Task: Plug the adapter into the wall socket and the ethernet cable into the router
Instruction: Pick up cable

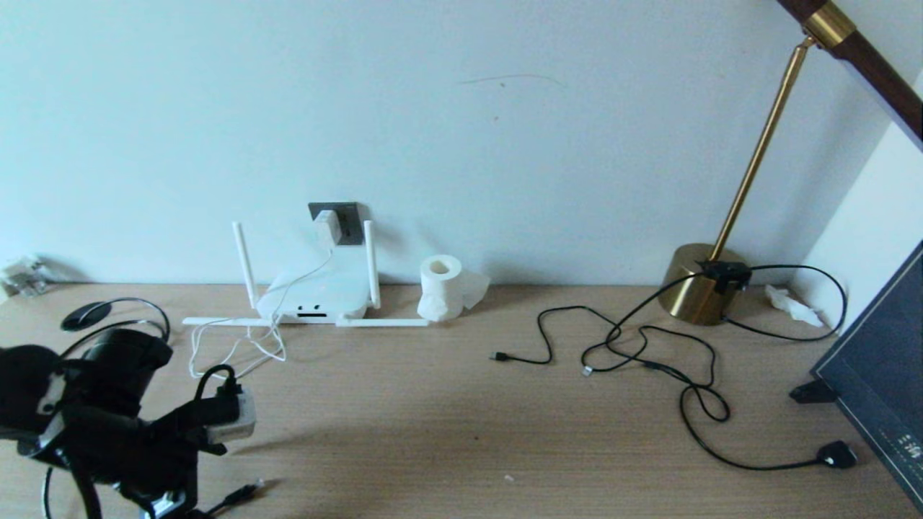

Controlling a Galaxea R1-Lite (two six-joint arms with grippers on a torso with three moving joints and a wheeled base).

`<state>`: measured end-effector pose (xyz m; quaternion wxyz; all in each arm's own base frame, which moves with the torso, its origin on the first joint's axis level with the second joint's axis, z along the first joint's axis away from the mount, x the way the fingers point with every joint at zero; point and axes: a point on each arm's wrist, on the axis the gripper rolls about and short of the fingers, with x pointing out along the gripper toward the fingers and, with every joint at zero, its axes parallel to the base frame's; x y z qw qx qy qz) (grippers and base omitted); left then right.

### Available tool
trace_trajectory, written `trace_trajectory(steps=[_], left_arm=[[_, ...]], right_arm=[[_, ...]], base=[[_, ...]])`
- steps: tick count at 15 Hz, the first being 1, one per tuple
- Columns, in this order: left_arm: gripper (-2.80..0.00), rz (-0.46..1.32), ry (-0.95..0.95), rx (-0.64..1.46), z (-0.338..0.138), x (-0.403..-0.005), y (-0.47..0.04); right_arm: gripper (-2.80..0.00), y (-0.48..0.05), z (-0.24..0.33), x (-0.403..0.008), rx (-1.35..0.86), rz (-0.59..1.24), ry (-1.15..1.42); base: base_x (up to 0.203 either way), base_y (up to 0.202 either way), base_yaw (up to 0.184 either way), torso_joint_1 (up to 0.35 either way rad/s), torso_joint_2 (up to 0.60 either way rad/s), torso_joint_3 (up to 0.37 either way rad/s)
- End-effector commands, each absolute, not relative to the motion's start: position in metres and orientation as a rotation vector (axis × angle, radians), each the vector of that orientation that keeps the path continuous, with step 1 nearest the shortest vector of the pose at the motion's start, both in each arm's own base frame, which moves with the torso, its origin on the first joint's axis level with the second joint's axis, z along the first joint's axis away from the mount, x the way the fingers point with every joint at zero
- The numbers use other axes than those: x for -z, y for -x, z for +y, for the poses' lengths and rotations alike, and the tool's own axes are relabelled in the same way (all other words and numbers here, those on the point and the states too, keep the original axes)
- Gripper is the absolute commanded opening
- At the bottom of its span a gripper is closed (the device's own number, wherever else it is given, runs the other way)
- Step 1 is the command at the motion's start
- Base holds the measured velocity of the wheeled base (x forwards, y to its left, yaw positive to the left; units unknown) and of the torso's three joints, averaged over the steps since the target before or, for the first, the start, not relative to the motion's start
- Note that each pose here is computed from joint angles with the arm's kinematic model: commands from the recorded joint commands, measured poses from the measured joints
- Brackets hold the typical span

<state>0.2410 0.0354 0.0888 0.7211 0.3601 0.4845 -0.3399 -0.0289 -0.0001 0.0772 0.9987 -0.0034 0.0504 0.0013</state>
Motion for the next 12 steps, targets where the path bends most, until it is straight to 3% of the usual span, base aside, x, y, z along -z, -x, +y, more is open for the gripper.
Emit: trace_trajectory(steps=[1,7,8,12], left_arm=[[0.0,1.089,-0.79,0.769,0.0357,-0.0825,-0.2434],[0.0,1.097,-0.792,0.775,0.0358,-0.0788,-0.2483],[-2.8,1.099,-0.791,0.776,0.0357,-0.0784,-0.2479],[-2.8,1.094,-0.799,0.776,0.0341,-0.0805,-0.2447]], right_arm=[[-2.8,0.0288,-0.0001,-0.077,-0.003,0.103,0.006],[-2.8,0.0288,-0.0001,-0.077,-0.003,0.103,0.006],[-2.8,0.0288,-0.0001,-0.077,-0.003,0.103,0.008],[-2.8,0.0288,-0.0001,-0.077,-0.003,0.103,0.006]], base=[[0.0,0.0,0.0,0.0,0.0,0.0],[0.0,0.0,0.0,0.0,0.0,0.0],[0.0,0.0,0.0,0.0,0.0,0.0],[0.0,0.0,0.0,0.0,0.0,0.0]])
